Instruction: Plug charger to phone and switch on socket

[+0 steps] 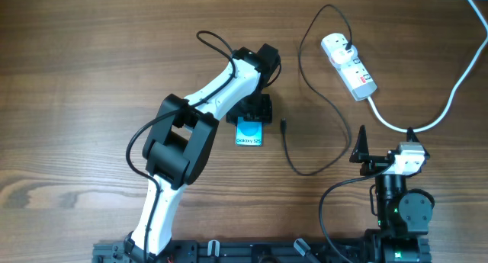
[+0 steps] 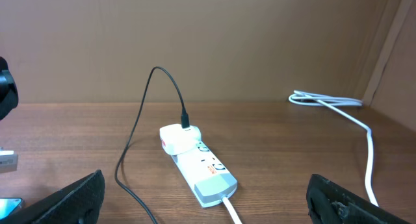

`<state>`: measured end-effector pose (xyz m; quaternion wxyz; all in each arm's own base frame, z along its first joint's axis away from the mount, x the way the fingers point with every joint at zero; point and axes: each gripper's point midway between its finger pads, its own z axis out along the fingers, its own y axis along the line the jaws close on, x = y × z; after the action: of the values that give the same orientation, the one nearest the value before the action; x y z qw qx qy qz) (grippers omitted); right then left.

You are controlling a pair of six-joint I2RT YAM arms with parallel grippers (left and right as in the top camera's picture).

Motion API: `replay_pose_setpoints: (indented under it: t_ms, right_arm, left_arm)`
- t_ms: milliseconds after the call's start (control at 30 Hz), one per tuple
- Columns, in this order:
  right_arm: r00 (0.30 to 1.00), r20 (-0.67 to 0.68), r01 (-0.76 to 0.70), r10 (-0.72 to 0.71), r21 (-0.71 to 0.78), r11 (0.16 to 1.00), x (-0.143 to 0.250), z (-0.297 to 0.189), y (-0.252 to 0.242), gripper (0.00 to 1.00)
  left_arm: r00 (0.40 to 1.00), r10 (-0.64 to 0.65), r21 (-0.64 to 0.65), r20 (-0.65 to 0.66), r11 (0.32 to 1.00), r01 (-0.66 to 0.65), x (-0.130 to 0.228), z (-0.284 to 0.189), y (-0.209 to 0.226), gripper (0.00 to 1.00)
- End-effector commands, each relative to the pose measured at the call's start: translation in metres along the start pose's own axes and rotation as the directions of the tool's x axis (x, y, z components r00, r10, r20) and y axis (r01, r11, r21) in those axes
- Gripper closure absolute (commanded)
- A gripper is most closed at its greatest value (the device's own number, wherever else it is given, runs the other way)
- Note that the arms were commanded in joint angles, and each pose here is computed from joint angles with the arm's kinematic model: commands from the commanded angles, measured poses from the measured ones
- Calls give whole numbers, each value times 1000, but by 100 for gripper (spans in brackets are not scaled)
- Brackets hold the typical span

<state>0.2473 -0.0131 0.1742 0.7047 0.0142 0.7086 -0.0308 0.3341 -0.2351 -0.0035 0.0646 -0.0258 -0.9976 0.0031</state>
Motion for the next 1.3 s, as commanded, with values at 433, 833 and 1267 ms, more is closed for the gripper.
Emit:
replay_pose_setpoints:
  t_ms: [433,833,1267]
  right_arm:
    - [1000,6,-13,13,6,1000,-1,0,-1,0]
    - [1000,6,-12,12,6,1000,-1,0,-1,0]
    - [1000,6,-12,12,6,1000,-1,0,-1,0]
  left_arm:
    - [995,-96,28,12,995,96,-2,-24,27,27]
    - [989,-142,175,-49,973,149,-5,-33,25,17]
    - [989,-133,-46,71,990,136,7,2,23,0]
